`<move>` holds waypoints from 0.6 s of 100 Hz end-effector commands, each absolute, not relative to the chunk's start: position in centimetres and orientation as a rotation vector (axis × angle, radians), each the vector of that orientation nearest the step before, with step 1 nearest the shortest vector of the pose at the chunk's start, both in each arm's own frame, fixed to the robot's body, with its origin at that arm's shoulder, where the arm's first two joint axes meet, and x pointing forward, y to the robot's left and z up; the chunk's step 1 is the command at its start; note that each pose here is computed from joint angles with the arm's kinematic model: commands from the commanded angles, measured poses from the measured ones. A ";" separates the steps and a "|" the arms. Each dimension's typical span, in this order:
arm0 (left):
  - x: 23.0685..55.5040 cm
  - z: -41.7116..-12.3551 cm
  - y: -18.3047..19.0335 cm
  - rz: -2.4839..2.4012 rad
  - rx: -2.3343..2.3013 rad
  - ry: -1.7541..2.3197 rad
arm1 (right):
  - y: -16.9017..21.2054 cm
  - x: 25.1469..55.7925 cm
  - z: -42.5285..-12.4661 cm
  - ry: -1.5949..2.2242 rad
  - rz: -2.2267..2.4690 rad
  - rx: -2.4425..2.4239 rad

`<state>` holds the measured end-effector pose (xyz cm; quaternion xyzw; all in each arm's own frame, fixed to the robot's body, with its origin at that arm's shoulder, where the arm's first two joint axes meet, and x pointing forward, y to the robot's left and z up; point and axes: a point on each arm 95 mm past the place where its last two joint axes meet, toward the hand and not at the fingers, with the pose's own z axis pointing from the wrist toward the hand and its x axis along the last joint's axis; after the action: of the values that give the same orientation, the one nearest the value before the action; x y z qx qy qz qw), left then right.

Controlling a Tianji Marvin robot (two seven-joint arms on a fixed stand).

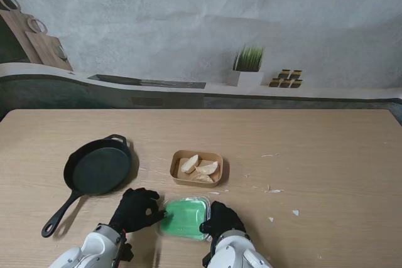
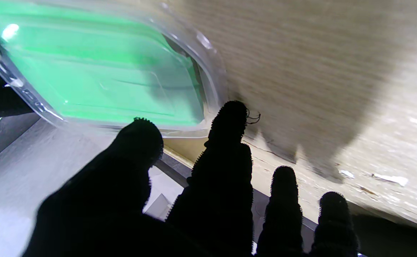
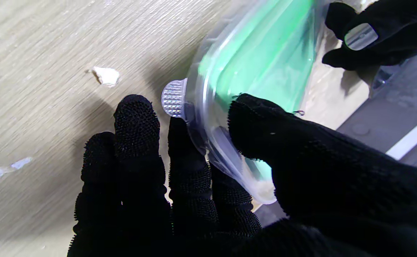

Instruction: Load dumplings into a food container

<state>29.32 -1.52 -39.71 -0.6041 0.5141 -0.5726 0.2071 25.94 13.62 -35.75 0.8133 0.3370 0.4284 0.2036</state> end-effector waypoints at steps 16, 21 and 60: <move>27.9 -41.4 -1.4 -1.561 -1.733 1.454 | 14.6 25.5 -35.5 0.880 1.253 2.302; 27.9 -41.3 -1.3 -1.567 -1.725 1.445 | 14.6 25.5 -35.4 0.858 1.262 2.302; 28.4 -37.9 0.1 -1.718 -1.522 1.235 | 13.3 26.0 -33.9 0.740 1.362 2.286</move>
<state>28.02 0.47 -38.88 -0.5608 0.4717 -0.6257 0.2674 26.04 13.09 -34.25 0.8101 0.2718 0.4796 0.1997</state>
